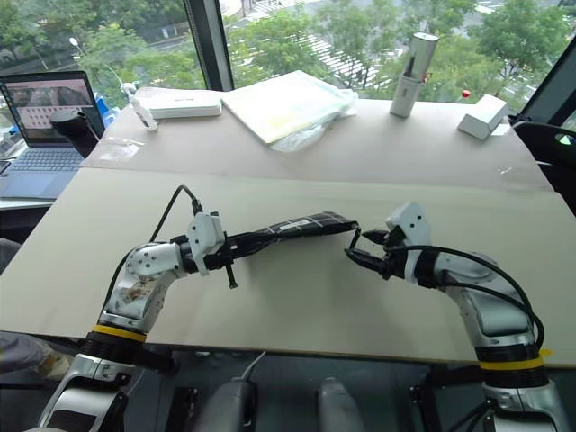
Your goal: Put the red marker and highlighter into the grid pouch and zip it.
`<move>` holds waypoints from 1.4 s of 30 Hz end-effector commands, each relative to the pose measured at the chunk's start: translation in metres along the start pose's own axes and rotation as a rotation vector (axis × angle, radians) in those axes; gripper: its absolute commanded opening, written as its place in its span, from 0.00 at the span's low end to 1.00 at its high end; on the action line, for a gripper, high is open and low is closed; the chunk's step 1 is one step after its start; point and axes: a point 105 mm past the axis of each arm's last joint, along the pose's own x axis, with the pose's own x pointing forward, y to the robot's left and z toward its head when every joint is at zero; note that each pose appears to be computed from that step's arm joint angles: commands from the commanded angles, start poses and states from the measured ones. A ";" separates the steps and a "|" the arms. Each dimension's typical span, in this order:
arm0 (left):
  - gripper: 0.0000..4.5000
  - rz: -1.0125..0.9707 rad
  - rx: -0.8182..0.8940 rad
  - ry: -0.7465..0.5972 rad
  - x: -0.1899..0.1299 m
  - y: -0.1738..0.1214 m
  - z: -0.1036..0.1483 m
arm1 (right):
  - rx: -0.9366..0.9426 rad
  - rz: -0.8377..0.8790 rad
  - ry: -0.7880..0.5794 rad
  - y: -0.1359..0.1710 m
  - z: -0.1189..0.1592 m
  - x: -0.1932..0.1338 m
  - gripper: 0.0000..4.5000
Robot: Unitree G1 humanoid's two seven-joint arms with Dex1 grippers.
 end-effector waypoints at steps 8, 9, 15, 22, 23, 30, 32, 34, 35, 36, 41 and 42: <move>0.00 -0.128 0.145 -0.076 0.010 0.000 0.013 | 0.000 0.132 0.006 0.010 0.005 -0.080 0.77; 0.00 -0.143 0.163 -0.093 0.012 0.001 0.015 | 0.011 0.148 -0.012 0.016 0.006 -0.083 0.77; 0.00 -0.250 0.258 -0.158 0.025 0.004 0.019 | 0.072 0.151 -0.063 0.031 0.006 -0.088 0.77; 0.00 -0.350 0.290 -0.127 0.039 0.000 -0.001 | 0.112 0.116 -0.050 0.043 -0.003 -0.088 0.77; 0.08 -0.346 0.269 -0.133 0.040 0.001 -0.002 | 0.114 0.106 -0.048 0.043 -0.004 -0.089 0.78; 0.60 -0.338 0.129 -0.174 0.035 0.002 -0.006 | 0.126 0.066 -0.034 0.041 -0.008 -0.095 0.78; 0.75 -0.321 0.106 -0.181 0.032 0.004 -0.005 | 0.128 0.059 -0.033 0.039 -0.009 -0.096 0.78; 0.91 -0.306 0.049 -0.183 0.028 0.006 -0.005 | 0.130 0.052 -0.033 0.037 -0.010 -0.096 0.78; 0.99 -0.310 0.013 -0.177 0.026 0.005 -0.005 | 0.131 0.050 -0.033 0.035 -0.010 -0.096 0.78; 0.99 -0.306 -0.041 -0.164 0.022 0.005 -0.005 | 0.131 0.049 -0.032 0.034 -0.010 -0.096 0.78; 0.99 -0.083 -0.385 -0.080 -0.004 0.017 0.001 | 0.142 0.020 -0.049 0.017 -0.011 -0.096 0.78; 0.99 -0.025 -0.421 -0.054 -0.012 0.020 0.000 | 0.145 0.012 -0.055 0.013 -0.012 -0.095 0.78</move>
